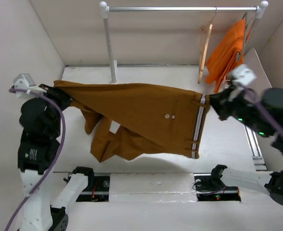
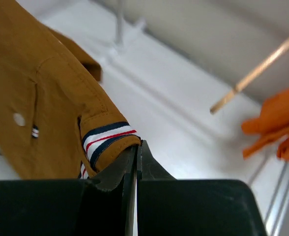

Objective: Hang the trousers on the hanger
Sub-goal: Flatten out the trousers at the center of the board.

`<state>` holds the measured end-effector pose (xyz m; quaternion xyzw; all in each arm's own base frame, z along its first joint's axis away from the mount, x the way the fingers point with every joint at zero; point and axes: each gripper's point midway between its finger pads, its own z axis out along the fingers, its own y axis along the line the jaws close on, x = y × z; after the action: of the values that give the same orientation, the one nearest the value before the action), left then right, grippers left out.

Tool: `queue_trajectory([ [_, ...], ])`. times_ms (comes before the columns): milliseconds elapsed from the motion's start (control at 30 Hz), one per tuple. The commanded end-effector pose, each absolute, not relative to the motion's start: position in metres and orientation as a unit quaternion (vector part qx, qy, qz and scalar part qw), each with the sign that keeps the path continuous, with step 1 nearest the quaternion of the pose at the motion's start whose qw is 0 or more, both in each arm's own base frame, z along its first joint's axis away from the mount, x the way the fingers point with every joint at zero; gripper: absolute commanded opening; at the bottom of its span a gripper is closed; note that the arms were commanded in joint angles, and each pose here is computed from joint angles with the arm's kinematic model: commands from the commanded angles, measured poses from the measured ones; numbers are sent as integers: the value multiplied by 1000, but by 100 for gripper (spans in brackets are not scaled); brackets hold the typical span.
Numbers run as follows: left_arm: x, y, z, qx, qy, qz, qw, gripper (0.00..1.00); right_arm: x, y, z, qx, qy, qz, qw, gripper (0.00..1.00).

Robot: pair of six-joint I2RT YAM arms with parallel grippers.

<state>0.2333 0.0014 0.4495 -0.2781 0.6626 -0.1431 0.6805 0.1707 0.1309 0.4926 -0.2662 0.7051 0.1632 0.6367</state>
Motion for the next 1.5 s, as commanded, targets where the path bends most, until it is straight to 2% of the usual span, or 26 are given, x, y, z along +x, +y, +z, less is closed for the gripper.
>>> queue_trajectory([
  [0, 261, 27, 391, -299, 730, -19, 614, 0, 216, 113, 412, -242, 787, 25, 568, 0],
  [167, 307, 5, 340, -255, 785, -27, 564, 0, 282, 69, 344, -181, 824, -27, 536, 0],
  [233, 317, 4, 355, -260, 773, -40, 577, 0, 306, 87, 353, -196, 801, 55, 562, 0],
  [367, 339, 9, 431, -271, 719, -50, 638, 0, 332, 127, 413, -218, 747, 119, 617, 0],
  [400, 345, 9, 445, -274, 714, -51, 643, 0, 330, 131, 462, -218, 710, 124, 658, 0],
  [433, 337, 10, 488, -277, 690, -66, 666, 0, 331, 137, 484, -220, 694, 127, 673, 0],
  [467, 349, 7, 495, -277, 692, -68, 663, 0, 338, 149, 495, -226, 687, 134, 677, 0],
  [533, 337, 7, 543, -276, 658, -93, 695, 0, 322, 142, 565, -217, 632, 126, 733, 0],
  [633, 315, 12, 571, -291, 624, -106, 717, 0, 288, 144, 611, -240, 573, 139, 771, 0],
  [700, 287, 18, 580, -302, 601, -117, 731, 0, 240, 145, 622, -273, 532, 162, 785, 0],
  [733, 292, 24, 550, -318, 619, -94, 712, 0, 246, 155, 580, -292, 564, 176, 752, 0],
  [767, 263, 30, 551, -327, 601, -96, 723, 0, 235, 161, 556, -309, 576, 195, 731, 0],
  [800, 254, 36, 542, -337, 593, -89, 726, 0, 220, 173, 527, -343, 584, 230, 699, 0],
  [833, 257, 48, 498, -365, 612, -47, 700, 0, 187, 171, 506, -361, 580, 254, 685, 0],
  [867, 231, 56, 491, -381, 599, -41, 703, 0, 187, 181, 422, -378, 651, 274, 599, 0],
  [900, 221, 60, 465, -393, 616, -21, 683, 0, 174, 182, 387, -390, 675, 289, 556, 0],
  [967, 204, 69, 414, -426, 626, 4, 653, 8, 143, 173, 305, -398, 742, 296, 450, 0],
  [1000, 197, 70, 397, -429, 634, 11, 643, 30, 136, 168, 284, -396, 765, 291, 417, 0],
  [1033, 195, 71, 370, -430, 648, 25, 628, 43, 128, 161, 264, -395, 787, 279, 382, 0],
  [1067, 179, 74, 370, -437, 633, 12, 638, 68, 112, 151, 239, -397, 818, 266, 321, 0],
  [1133, 166, 78, 378, -435, 616, 8, 657, 79, 104, 135, 219, -391, 845, 233, 280, 0],
  [1200, 155, 80, 404, -417, 589, -4, 692, 80, 99, 123, 212, -382, 862, 206, 263, 24],
  [1233, 154, 75, 416, -401, 588, -18, 702, 77, 100, 122, 212, -380, 863, 201, 264, 56],
  [1267, 161, 72, 419, -387, 599, -15, 701, 76, 104, 123, 212, -379, 865, 196, 264, 68],
  [1333, 178, 59, 415, -362, 621, -30, 695, 72, 114, 136, 207, -384, 859, 211, 264, 80],
  [1467, 198, 44, 414, -322, 635, -49, 701, 65, 146, 151, 205, -368, 856, 203, 302, 81],
])
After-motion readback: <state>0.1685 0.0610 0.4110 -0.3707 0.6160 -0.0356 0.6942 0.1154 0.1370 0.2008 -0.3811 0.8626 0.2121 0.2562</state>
